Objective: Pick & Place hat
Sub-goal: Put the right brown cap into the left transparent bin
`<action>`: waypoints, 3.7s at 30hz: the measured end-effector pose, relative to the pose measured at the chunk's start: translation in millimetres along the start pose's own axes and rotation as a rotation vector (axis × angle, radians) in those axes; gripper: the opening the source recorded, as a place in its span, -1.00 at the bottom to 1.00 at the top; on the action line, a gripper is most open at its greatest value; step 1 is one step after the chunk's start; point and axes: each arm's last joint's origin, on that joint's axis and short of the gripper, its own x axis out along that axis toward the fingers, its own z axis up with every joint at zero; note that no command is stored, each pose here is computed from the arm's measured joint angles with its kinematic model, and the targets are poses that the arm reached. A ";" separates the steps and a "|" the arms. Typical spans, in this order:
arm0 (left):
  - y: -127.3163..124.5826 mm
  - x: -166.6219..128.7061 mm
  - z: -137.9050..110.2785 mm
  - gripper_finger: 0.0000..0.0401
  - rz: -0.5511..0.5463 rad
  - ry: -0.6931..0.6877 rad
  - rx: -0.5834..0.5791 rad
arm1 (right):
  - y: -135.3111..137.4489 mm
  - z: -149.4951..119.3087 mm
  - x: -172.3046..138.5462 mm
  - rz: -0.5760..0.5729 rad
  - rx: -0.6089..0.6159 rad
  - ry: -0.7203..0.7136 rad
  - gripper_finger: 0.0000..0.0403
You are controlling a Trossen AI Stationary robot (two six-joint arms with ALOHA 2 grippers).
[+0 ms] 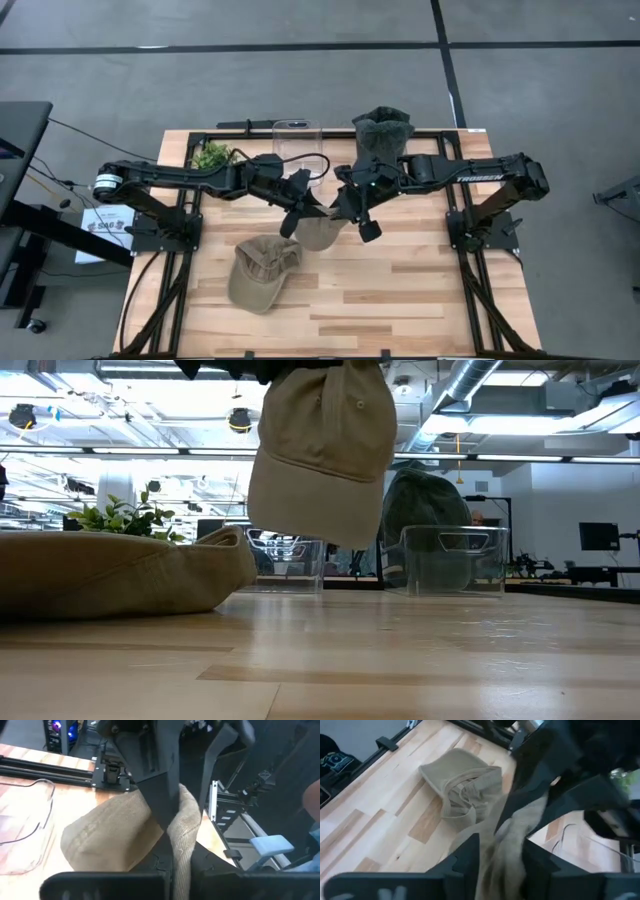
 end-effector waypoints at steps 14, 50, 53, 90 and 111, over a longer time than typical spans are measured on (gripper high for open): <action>15.6 -23.0 9.0 -0.91 -0.047 -0.007 -0.022 | 17.3 13.3 -49.6 -0.018 -0.036 -0.112 0.05; 116.3 -165.5 35.1 -0.94 0.225 -0.180 0.499 | 26.4 13.8 -107.7 -0.031 0.254 -0.235 -0.22; 132.6 -167.6 27.5 -0.94 0.209 -0.166 0.470 | 25.4 14.0 -100.1 -0.024 0.274 -0.216 -0.22; 237.9 -127.1 -45.9 -0.92 0.207 -0.066 0.461 | 25.4 13.5 -99.0 -0.014 0.364 -0.209 -0.23; 240.9 -128.0 -42.8 -0.76 0.317 -0.048 0.485 | 25.4 13.5 -99.0 -0.013 0.363 -0.209 -0.24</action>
